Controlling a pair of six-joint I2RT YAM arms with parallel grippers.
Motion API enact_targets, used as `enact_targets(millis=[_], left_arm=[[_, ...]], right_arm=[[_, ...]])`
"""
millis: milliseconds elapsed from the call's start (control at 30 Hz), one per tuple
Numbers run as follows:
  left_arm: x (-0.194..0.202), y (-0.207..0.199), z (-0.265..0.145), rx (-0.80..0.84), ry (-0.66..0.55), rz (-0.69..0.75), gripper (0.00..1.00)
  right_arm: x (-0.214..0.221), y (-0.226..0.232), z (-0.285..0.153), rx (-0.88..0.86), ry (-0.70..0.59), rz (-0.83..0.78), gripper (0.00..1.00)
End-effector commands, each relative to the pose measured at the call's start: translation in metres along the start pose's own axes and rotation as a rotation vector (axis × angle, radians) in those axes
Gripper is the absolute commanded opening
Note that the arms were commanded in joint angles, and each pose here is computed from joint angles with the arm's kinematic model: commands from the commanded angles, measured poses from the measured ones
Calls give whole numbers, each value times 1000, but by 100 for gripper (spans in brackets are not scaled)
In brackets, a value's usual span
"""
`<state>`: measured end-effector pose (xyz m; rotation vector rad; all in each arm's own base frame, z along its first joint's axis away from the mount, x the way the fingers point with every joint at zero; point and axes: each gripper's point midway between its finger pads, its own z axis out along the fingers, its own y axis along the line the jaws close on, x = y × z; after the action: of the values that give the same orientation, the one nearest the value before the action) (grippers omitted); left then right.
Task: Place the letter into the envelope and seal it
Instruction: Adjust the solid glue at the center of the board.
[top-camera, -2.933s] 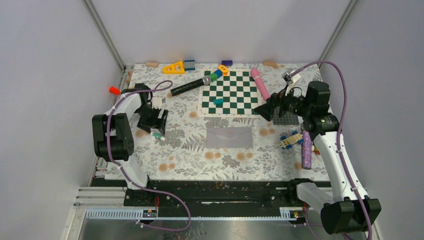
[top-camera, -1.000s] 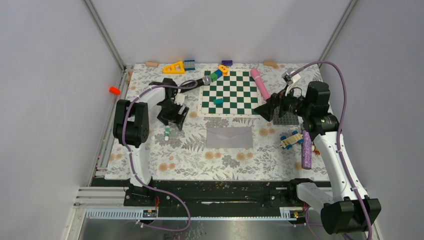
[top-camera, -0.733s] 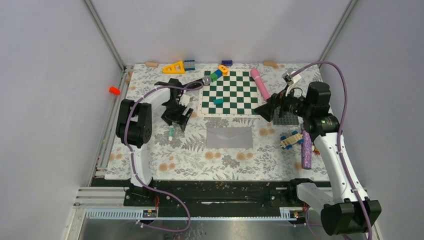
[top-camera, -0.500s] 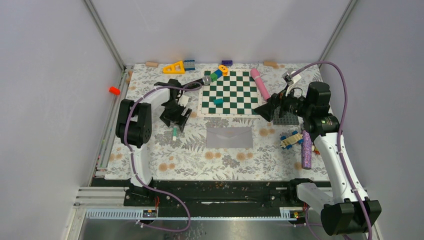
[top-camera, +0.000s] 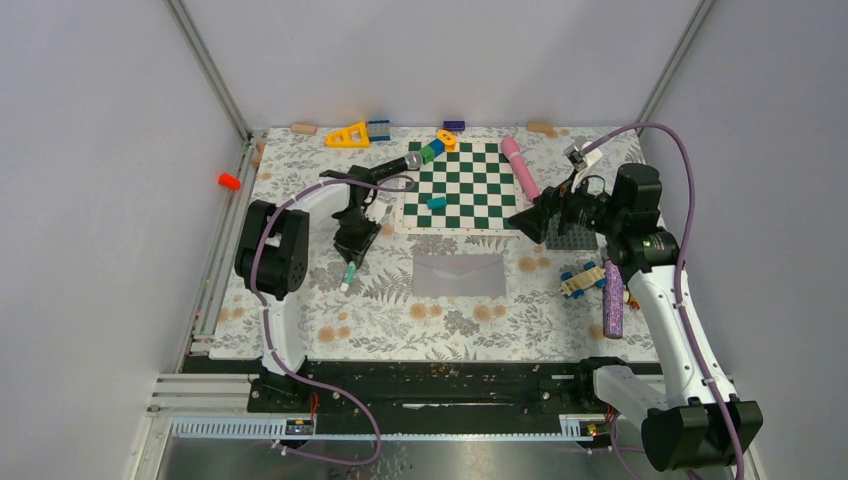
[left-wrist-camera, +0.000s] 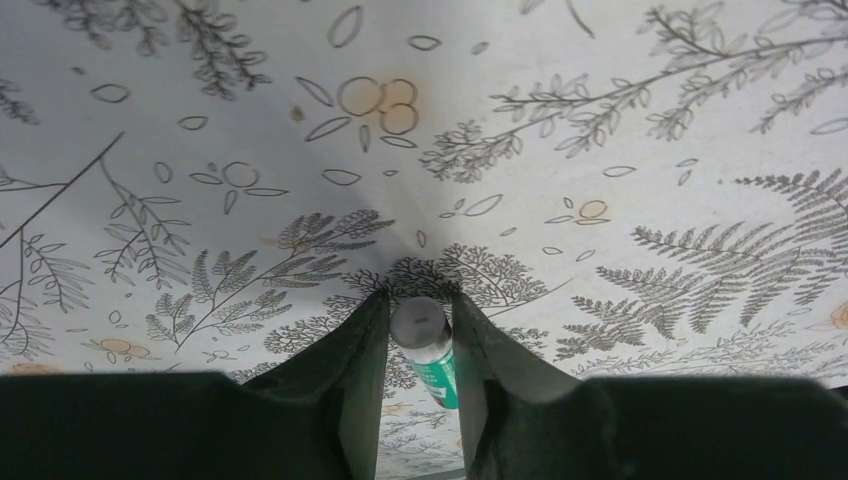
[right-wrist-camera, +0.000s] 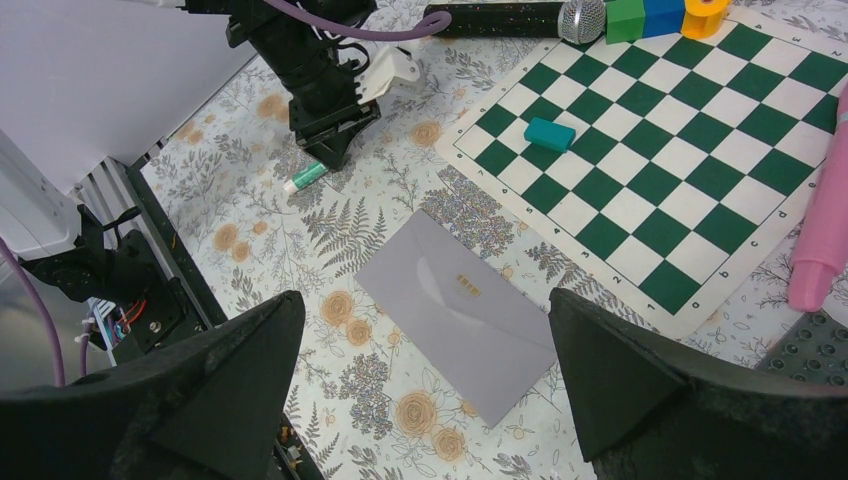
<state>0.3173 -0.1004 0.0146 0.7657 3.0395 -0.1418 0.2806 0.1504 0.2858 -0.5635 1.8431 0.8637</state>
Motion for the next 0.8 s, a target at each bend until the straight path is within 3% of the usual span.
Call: enact_targets(millis=[0,133,233,467,767], left_arm=[[1,-5,0,2,-14,4,35],[-4,-4,-7,-6,-53,15,62],[-4,-5,-15,-9,-68,26,70],[19,-4,-17,-32,-23,17,66],[41,-9,-12,-18,18,26,49]], right_arm=[[-11,11,-3,-30,-38,-43,100],[-12,11,-3,-34,-38,-44,100],[-11,11,-3,-33,-38,-44,100],[-11,11,-3,-34,-38,-44,100],[-12,12,-3,-38,-38,-44,100]])
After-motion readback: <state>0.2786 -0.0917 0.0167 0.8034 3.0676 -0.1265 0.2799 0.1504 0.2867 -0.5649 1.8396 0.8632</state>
